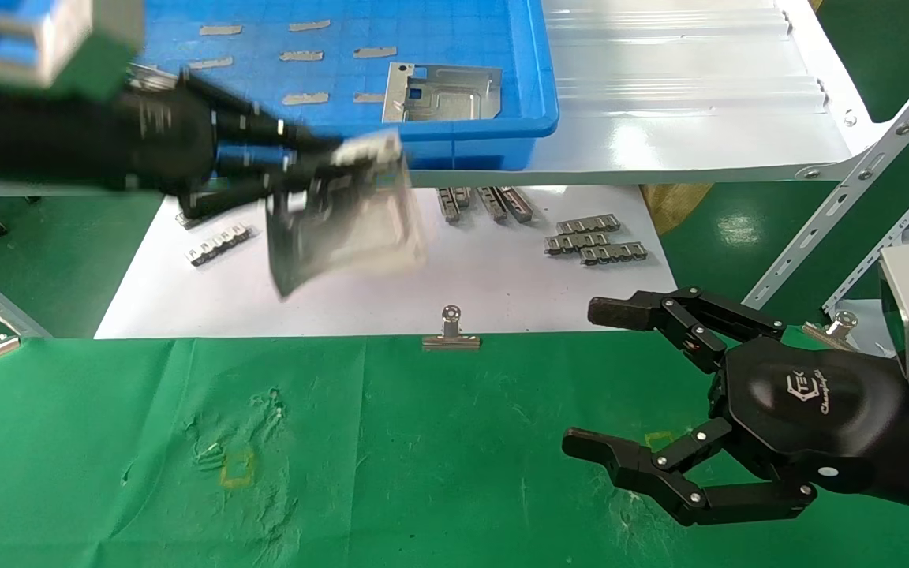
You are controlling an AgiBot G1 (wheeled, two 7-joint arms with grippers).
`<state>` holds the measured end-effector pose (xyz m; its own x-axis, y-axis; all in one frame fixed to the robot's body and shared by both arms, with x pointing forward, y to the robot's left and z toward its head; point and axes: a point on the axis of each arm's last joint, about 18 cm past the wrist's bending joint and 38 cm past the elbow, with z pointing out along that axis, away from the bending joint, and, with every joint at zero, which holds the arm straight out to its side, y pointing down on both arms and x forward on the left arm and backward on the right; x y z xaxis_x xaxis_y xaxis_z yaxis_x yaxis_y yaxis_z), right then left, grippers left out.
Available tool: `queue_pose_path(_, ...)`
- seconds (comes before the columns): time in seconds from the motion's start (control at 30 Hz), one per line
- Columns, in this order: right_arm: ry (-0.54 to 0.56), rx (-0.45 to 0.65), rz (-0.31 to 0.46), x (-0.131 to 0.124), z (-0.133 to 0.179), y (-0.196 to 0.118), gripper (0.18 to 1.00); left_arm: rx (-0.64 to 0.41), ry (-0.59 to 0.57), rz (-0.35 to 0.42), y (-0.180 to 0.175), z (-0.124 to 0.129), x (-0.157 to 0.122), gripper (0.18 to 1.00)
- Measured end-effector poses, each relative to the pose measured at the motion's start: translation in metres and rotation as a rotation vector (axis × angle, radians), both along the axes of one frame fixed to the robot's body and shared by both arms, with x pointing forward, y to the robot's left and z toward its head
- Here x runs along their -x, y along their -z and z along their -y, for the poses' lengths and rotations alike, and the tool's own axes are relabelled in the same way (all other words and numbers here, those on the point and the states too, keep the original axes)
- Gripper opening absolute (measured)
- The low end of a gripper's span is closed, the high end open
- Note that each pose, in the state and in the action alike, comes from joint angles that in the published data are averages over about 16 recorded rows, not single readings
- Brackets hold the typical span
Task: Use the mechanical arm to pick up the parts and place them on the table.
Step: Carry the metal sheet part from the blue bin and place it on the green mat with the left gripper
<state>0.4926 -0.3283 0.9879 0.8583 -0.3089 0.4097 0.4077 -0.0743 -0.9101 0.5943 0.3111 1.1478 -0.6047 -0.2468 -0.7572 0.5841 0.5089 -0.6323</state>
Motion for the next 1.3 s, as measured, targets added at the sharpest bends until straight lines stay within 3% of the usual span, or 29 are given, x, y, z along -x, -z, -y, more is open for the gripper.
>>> queue_pose_path(0.33,0.000,0.000,0.000,0.000,0.000,0.000,1.001,-0.303,-0.034,-0.014,0.097,-0.029,-0.018,0.272)
queue_pose_path(0.6,0.000,0.000,0.000,0.000,0.000,0.000,1.001,-0.452,-0.057,-0.084,0.154,-0.049,-0.032,0.271)
queue_pose_path(1.0,0.000,0.000,0.000,0.000,0.000,0.000,1.001,-0.480,-0.076,-0.102,0.181,-0.061,-0.042,0.278)
queue_pose_path(1.3,0.000,0.000,0.000,0.000,0.000,0.000,1.001,-0.418,-0.089,-0.104,0.176,-0.063,-0.043,0.329)
